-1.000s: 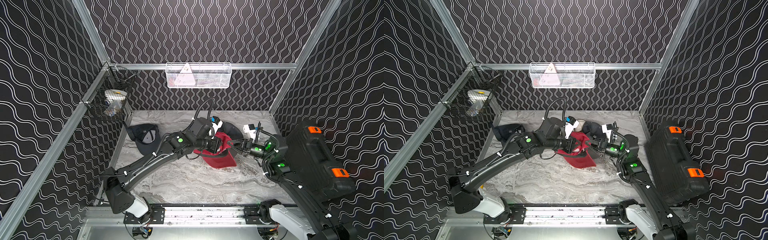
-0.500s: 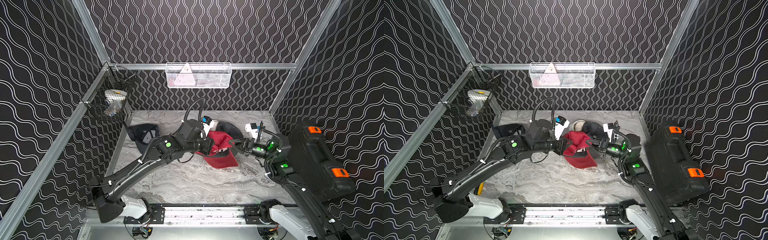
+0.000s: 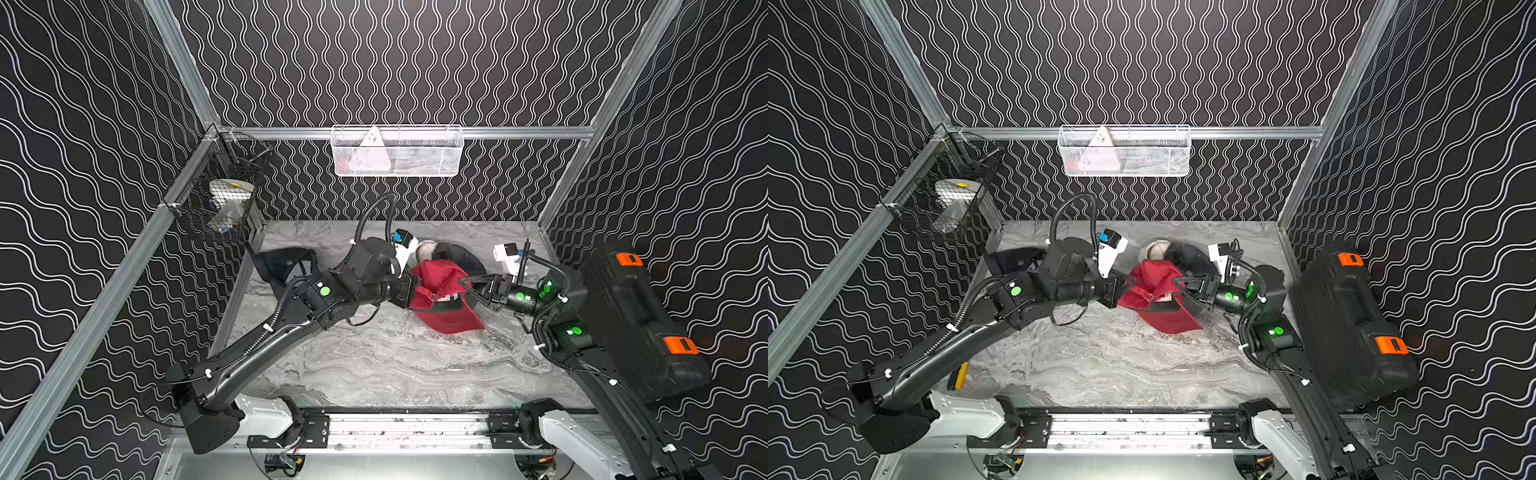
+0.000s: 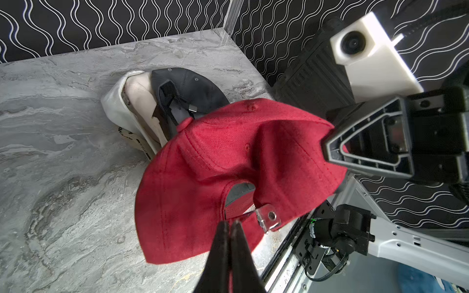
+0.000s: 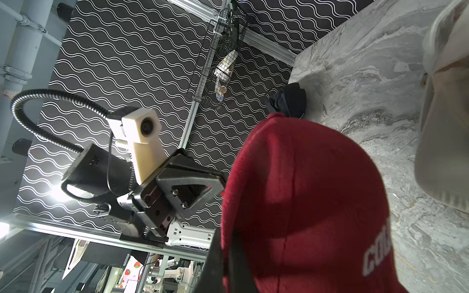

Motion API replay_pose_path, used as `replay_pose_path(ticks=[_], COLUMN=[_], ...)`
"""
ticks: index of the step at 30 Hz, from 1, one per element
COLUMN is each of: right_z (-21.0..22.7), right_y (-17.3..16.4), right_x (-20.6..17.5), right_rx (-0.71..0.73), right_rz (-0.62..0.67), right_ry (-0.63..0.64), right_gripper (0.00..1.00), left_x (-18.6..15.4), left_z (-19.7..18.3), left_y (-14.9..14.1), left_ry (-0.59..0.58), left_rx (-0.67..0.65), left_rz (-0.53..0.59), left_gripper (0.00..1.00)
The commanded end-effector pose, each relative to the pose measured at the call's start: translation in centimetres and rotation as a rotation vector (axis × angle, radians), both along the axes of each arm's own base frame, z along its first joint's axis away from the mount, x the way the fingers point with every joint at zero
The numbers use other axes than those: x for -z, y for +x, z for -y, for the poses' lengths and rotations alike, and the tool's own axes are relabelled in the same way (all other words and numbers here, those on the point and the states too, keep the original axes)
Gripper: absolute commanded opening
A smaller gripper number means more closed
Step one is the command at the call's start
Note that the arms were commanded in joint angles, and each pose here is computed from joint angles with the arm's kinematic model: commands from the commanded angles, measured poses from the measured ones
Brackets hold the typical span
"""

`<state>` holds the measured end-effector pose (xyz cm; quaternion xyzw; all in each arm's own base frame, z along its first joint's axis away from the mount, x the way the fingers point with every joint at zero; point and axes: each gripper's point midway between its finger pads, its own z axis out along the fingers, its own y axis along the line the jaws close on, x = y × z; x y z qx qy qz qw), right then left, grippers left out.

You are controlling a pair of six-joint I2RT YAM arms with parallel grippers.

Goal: Open the adjustable buckle of the baseball cap
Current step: Open the adjustable buckle on the baseball cap.

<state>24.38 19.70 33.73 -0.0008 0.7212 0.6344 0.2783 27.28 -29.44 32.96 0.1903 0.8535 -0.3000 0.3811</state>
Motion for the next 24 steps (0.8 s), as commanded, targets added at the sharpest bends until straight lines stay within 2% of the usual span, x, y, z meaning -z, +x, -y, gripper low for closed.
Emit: replay_pose_path(ticks=[1, 3, 5, 9, 12, 17, 24], right_z=[0.0, 0.1, 0.2, 0.5, 0.6, 0.6, 0.6], right_y=[0.5, 0.9, 1.3, 1.7, 2.2, 2.9, 3.1], right_x=[-1.0, -1.4, -1.8, -3.0, -3.8, -5.0, -6.2], right_rx=[0.013, 0.03, 0.043, 0.077, 0.098, 0.11, 0.114], right_rz=[0.012, 0.016, 0.017, 0.032, 0.033, 0.019, 0.005], right_ry=[0.027, 0.035, 0.033, 0.021, 0.029, 0.077, 0.117], right_gripper=[0.0, 0.0, 0.0, 0.0, 0.0, 0.0, 0.0], left_x=[-0.3, -0.5, -0.9, -2.8, -3.4, -2.9, -3.7], left_z=[0.5, 0.2, -1.3, -4.9, -5.5, -3.6, -1.4], left_y=[-0.2, -0.2, 0.0, -0.1, -0.7, -2.2, -2.6], left_ry=[-0.01, -0.005, 0.022, 0.048, 0.047, 0.037, -0.049], left_rx=[0.035, 0.031, -0.019, -0.124, -0.111, 0.01, 0.076], left_rz=[0.005, 0.03, 0.081, 0.213, 0.256, 0.343, 0.441], left_gripper=[0.21, 0.45, 0.52, 0.56, 0.56, 0.59, 0.61])
